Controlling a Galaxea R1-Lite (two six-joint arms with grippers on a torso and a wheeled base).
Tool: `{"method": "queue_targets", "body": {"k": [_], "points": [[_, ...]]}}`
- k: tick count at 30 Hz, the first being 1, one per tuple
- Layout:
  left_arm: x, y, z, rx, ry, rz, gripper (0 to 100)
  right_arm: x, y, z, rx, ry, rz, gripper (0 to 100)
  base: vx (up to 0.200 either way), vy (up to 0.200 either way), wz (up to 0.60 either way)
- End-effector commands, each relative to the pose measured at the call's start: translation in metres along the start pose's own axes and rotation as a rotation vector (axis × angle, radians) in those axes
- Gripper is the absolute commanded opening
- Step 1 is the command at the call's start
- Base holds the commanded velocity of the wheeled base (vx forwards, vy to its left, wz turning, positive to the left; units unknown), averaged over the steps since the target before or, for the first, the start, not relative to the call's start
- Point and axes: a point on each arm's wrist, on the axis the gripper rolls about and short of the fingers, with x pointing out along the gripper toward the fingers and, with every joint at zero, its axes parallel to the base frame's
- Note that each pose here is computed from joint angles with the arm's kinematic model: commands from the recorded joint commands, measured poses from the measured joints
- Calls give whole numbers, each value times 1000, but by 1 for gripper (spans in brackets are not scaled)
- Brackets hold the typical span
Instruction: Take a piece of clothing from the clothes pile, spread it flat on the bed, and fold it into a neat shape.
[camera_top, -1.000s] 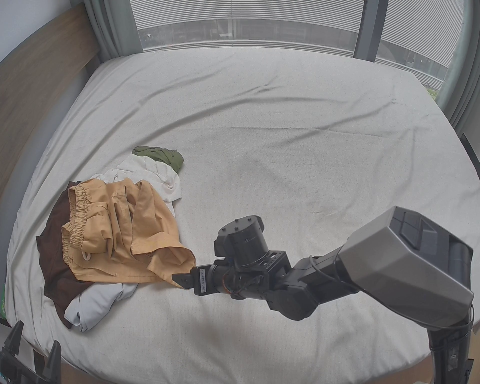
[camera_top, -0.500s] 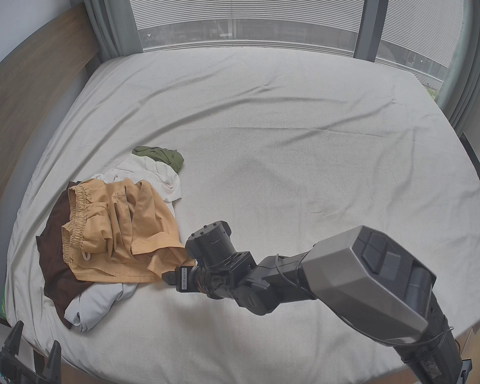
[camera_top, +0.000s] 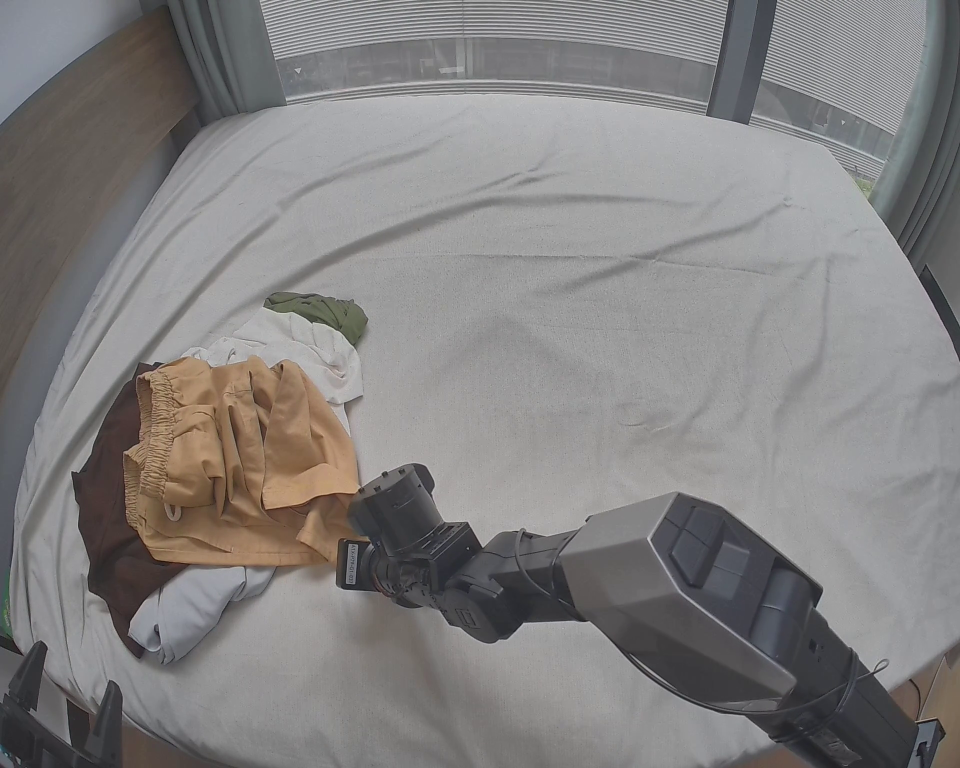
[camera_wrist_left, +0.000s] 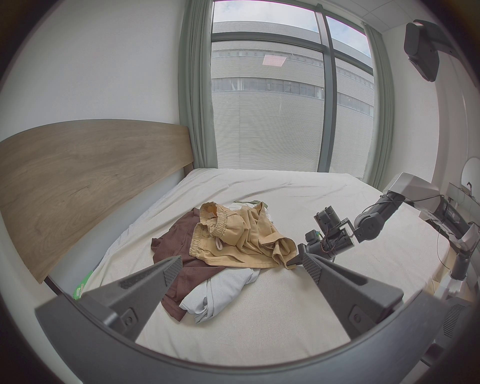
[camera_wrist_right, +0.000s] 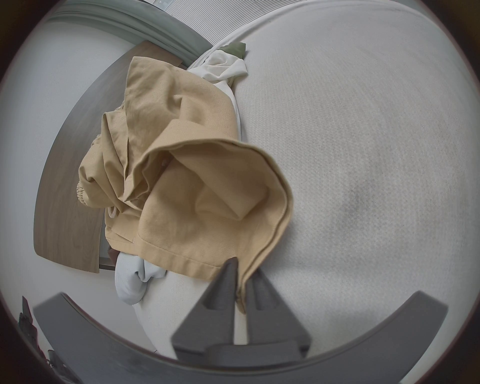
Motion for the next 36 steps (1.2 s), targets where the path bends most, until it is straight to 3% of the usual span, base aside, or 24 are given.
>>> {"method": "queue_targets", "body": {"k": [1,11,19,31,36], "points": [[0,0,-5,0,1,0,100,-1,0,1,3,-5,-2,0,0,0,0],[0,0,-5,0,1,0,100,-37,7,12,2,-20,-46,0,0,0,0],[0,0,-5,0,1,0,100,-77,-10,12,11,32,-112,0,0,0,0],[0,0,-5,0,1,0,100,-108,-19,10,14,37,-117,0,0,0,0],[0,0,-5,3,1,-2,100,-123,-35,8,28,36,-132,0,0,0,0]]}}
